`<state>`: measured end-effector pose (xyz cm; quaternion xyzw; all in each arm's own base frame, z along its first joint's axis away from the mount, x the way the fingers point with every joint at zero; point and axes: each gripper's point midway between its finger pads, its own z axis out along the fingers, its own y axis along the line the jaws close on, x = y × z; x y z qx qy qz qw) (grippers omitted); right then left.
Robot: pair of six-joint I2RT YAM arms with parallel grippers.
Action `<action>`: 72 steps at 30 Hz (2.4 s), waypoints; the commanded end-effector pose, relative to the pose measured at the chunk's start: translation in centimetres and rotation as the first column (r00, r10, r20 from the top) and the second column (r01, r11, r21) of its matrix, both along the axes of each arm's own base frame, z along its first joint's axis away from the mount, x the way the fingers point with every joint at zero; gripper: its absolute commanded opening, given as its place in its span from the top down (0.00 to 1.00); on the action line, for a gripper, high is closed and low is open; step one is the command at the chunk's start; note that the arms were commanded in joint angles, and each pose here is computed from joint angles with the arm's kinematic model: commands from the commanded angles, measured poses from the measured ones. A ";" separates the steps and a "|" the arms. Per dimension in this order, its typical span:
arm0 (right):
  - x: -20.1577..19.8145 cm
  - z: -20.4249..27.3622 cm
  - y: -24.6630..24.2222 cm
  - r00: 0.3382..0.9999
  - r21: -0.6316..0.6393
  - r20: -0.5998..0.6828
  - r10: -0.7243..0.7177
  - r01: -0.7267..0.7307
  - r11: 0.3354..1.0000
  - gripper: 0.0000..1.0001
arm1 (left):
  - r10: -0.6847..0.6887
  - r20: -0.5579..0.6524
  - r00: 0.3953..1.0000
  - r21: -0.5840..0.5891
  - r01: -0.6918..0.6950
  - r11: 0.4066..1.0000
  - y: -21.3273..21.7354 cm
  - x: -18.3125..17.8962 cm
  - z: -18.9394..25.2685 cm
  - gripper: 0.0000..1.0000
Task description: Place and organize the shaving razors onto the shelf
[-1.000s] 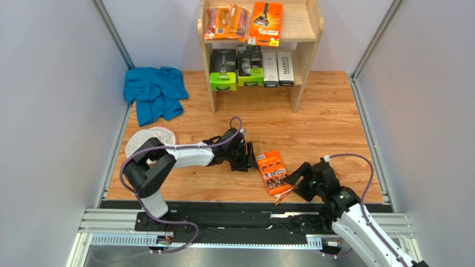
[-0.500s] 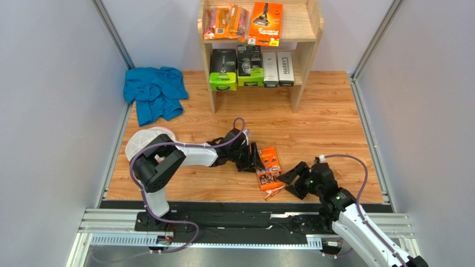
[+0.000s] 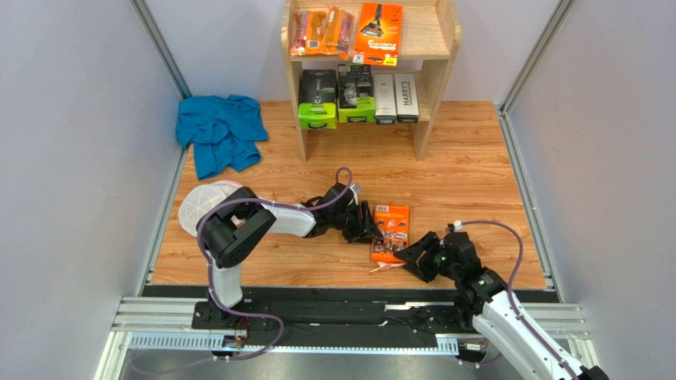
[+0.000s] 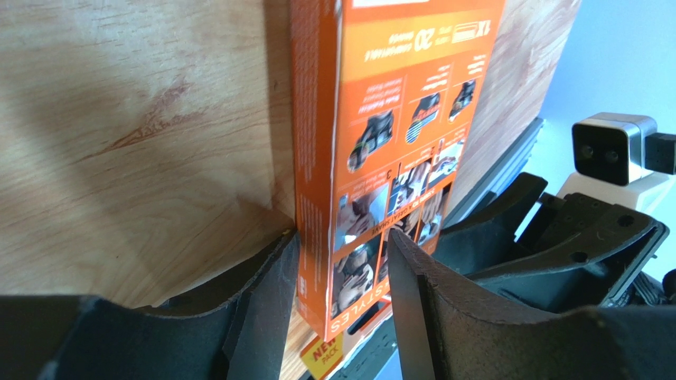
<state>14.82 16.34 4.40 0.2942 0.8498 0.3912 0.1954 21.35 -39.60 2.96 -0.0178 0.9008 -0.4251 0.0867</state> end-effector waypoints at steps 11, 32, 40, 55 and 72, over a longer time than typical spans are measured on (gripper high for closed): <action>-0.8 -0.5 0.2 1.000 0.019 -0.016 0.018 -0.018 1.000 0.71 | 0.020 -0.087 0.996 0.132 -0.008 0.991 2.1 -2.3 -4.6 0.45; 1.0 1.8 -0.1 0.998 -0.025 0.068 0.003 -0.001 1.000 0.91 | -0.009 -0.053 0.999 0.123 0.015 0.992 3.3 -3.2 -3.1 0.39; 1.4 2.9 0.2 0.996 -0.005 0.092 -0.002 0.002 1.000 0.92 | -0.013 -0.061 0.998 0.116 0.020 0.993 3.9 -3.9 -2.3 0.36; 2.0 4.0 0.7 0.994 0.019 0.113 0.004 -0.006 1.000 0.92 | 0.117 -0.148 0.982 -0.106 -0.133 0.985 2.6 -5.2 -1.9 0.34; 4.6 3.8 -2.1 0.982 -0.162 0.172 -0.080 0.109 0.981 0.17 | 0.200 -0.191 0.961 -0.099 -0.222 0.970 2.8 -5.4 -5.3 0.44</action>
